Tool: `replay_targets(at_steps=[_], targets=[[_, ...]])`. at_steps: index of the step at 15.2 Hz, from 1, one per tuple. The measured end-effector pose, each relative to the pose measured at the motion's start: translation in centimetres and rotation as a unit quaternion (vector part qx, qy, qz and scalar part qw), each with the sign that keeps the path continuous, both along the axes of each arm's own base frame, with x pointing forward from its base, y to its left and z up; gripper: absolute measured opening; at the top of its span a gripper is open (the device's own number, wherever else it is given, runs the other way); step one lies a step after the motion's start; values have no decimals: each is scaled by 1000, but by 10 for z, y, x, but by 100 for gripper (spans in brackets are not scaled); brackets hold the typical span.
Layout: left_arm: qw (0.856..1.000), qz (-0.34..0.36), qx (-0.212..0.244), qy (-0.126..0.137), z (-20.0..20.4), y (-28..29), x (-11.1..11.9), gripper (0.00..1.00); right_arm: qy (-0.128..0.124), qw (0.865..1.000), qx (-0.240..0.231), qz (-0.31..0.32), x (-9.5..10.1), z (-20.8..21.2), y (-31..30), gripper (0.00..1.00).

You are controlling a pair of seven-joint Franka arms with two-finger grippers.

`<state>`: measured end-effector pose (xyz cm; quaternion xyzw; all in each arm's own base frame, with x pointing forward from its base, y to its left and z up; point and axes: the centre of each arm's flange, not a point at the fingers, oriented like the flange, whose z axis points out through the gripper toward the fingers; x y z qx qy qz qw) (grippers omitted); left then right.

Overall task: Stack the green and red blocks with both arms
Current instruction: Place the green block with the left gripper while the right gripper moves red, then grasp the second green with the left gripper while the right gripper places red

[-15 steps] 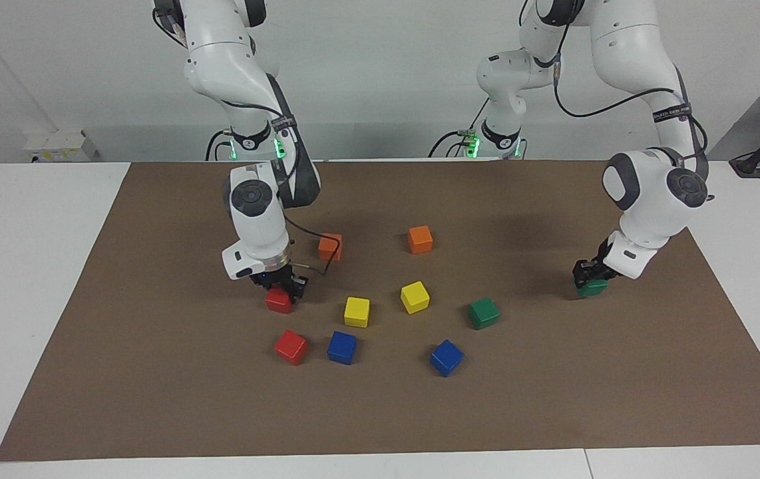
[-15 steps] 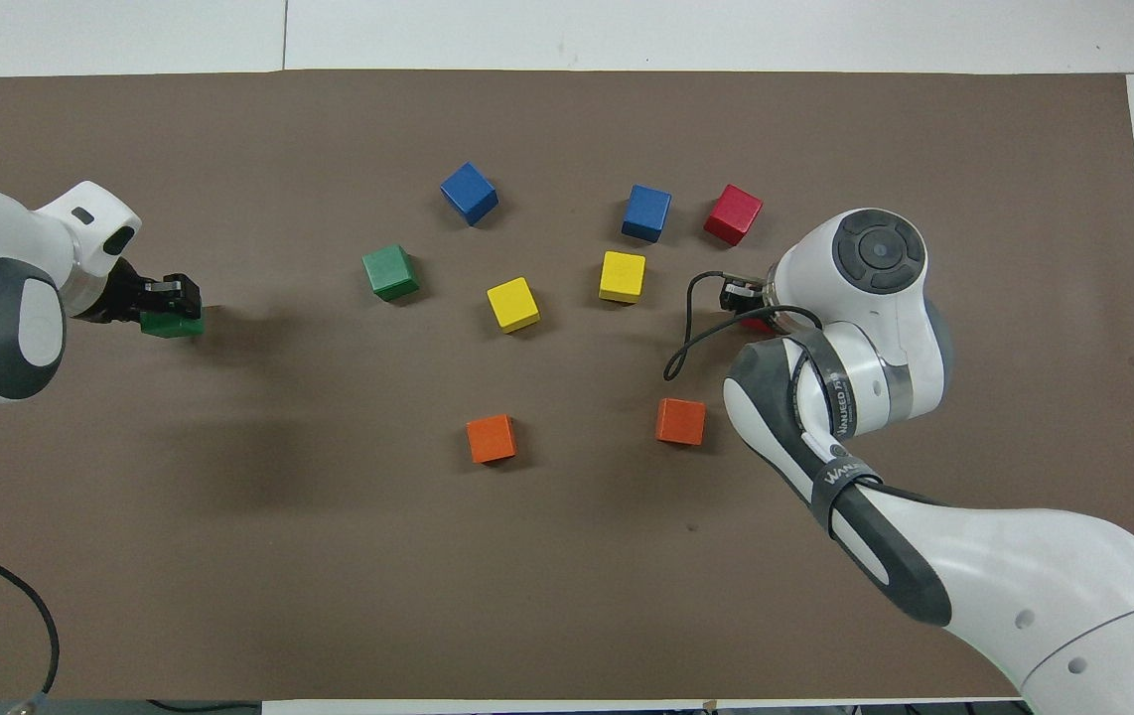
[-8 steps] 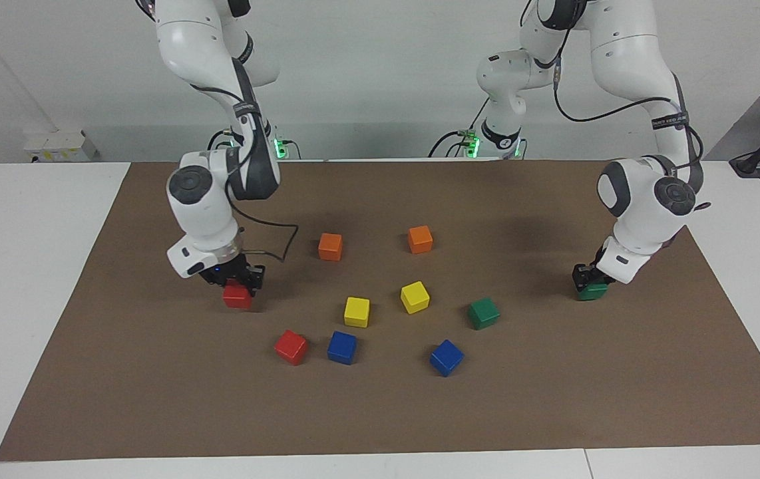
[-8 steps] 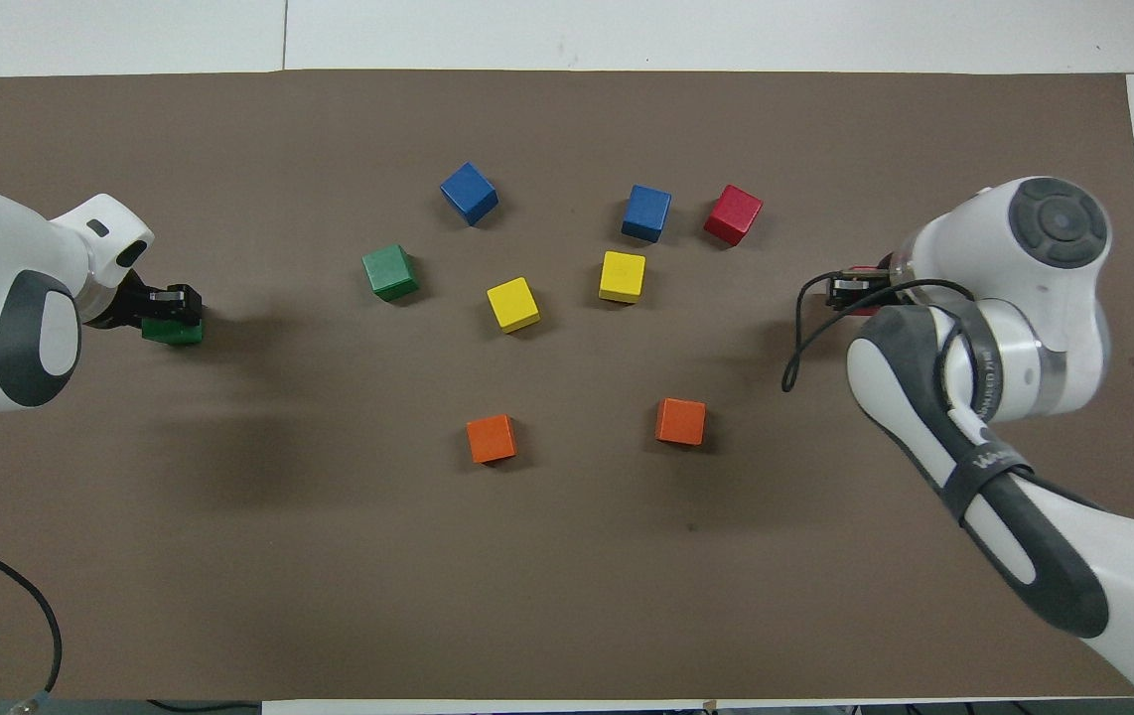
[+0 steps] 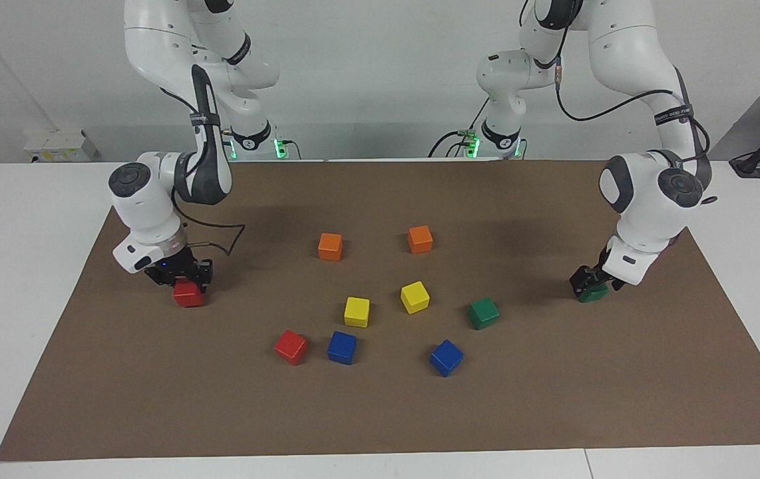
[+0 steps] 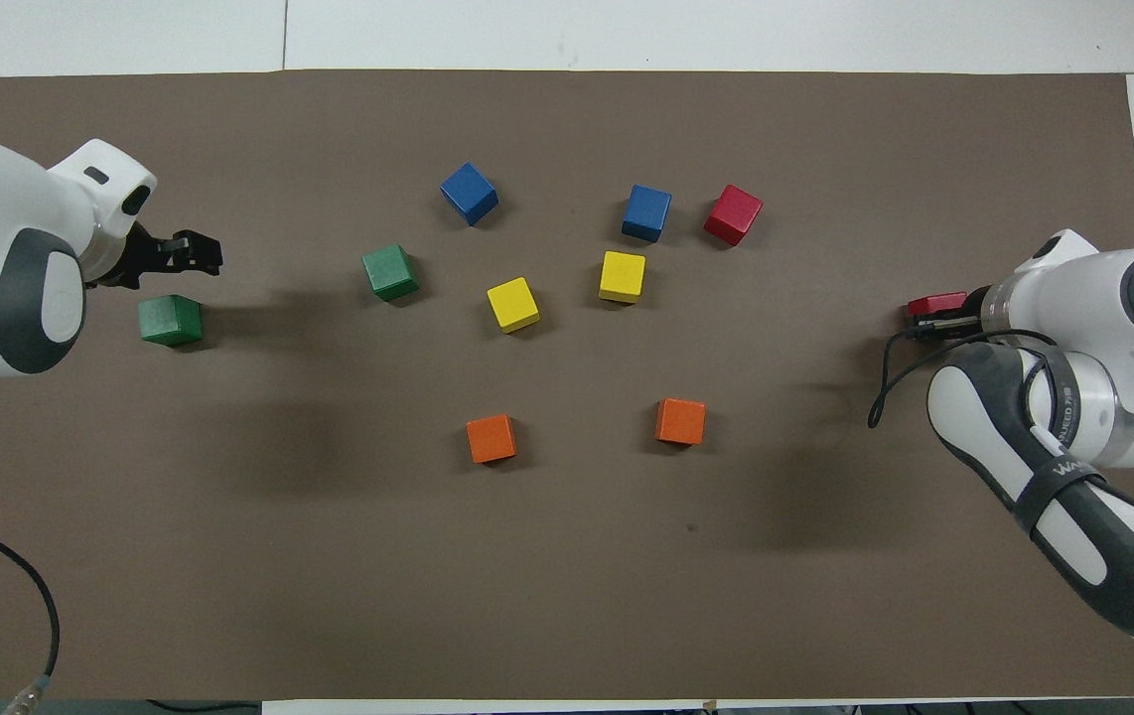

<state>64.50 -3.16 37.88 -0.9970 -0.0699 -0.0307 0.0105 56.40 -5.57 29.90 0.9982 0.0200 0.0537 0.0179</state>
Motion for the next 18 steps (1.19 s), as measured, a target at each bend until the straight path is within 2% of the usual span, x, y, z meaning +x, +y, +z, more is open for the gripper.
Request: replay_targets(at_steps=[2, 4, 6, 9, 10, 12, 15, 17, 18], targets=[[1000, 30, -6, -1, 13, -64, 10, 100, -2, 1000, -1, 6, -2, -3, -5, 56], [998, 64, -13, -1, 2, -126, 15, 100, -3, 1000, -2, 6, -2, -2, -6, 56], [997, 81, -12, -10, -25, -167, 18, 100, -5, 1000, -2, 7, -2, -1, -6, 71], [995, 94, -12, -9, -44, -173, 21, 100, -13, 1000, -2, 7, 1, 7, -5, 99], [995, 99, -13, -11, -43, -171, 21, 100, -13, 1000, -2, 8, 4, 12, -4, 100], [994, 105, -14, -10, -45, -175, 20, 100, 1, 1000, 1, 13, 16, 34, 6, 100], [993, 112, -19, -14, -62, -198, 6, 100, 27, 999, 9, -29, 52, 109, 63, 100], [993, 112, -20, -11, -78, -208, -5, 100, 21, 997, 14, -73, 65, 142, 114, 100], [993, 113, -19, -9, -82, -209, -8, 100, 16, 995, 17, -96, 69, 144, 137, 100]])
